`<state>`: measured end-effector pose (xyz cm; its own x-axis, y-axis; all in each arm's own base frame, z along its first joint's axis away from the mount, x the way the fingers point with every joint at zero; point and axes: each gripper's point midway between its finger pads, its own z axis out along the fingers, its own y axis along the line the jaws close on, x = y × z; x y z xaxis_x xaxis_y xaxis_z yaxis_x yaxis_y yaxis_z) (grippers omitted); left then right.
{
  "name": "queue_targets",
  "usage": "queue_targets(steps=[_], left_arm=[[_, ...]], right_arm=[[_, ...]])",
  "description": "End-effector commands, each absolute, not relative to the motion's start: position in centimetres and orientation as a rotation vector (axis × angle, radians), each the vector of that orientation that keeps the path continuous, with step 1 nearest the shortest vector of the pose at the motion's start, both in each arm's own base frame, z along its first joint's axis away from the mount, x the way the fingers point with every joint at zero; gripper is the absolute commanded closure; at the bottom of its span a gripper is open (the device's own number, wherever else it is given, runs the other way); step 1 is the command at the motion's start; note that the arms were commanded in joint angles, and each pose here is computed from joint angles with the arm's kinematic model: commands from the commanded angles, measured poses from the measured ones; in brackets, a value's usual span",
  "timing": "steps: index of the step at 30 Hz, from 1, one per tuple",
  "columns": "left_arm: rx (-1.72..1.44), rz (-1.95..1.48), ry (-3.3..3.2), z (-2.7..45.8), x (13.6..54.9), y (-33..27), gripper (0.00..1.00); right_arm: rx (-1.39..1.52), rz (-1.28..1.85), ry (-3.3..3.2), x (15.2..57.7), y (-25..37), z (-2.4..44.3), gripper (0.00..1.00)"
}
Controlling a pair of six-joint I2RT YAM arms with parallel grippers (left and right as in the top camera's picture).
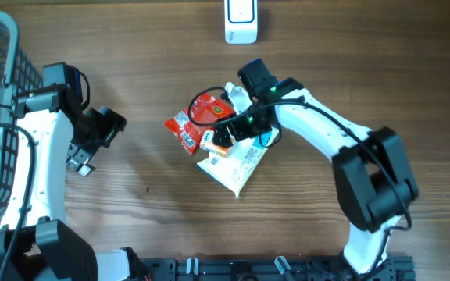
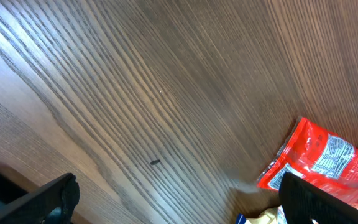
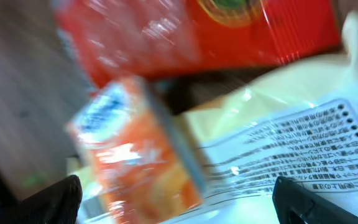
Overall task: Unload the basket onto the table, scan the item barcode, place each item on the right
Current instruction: 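Reach the right gripper into the pile and grasp the orange box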
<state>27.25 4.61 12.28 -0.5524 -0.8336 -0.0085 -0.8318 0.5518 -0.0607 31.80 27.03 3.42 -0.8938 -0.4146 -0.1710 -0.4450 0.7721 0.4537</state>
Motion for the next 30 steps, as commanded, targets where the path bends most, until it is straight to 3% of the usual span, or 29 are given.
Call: queue_targets(steps=[1,8,15,21,25,28,30], left_arm=[[-1.486,-0.088,2.728,12.3,27.3,4.6,0.00],[-1.486,-0.088,2.728,12.3,27.3,4.6,0.00],[-1.486,-0.088,2.728,12.3,27.3,4.6,0.00],[-1.486,-0.088,2.728,12.3,27.3,4.6,0.00],[-1.486,-0.088,2.728,12.3,27.3,4.6,0.00],[-1.486,-0.088,2.728,12.3,27.3,4.6,0.00],[-1.486,-0.088,2.728,12.3,27.3,4.6,0.00]], right_arm=[[-0.682,0.808,2.953,31.1,27.0,1.9,0.15],[-0.637,0.826,2.925,32.0,27.6,2.1,0.47],[-0.779,0.912,2.725,33.9,29.6,3.3,0.46],[-0.779,0.905,2.799,32.4,28.9,2.5,0.47],[-0.740,0.905,2.859,31.1,28.1,1.1,0.55],[-0.683,0.908,2.898,30.6,27.9,0.6,0.71],[-0.626,0.912,2.915,30.8,28.0,0.7,0.89]])
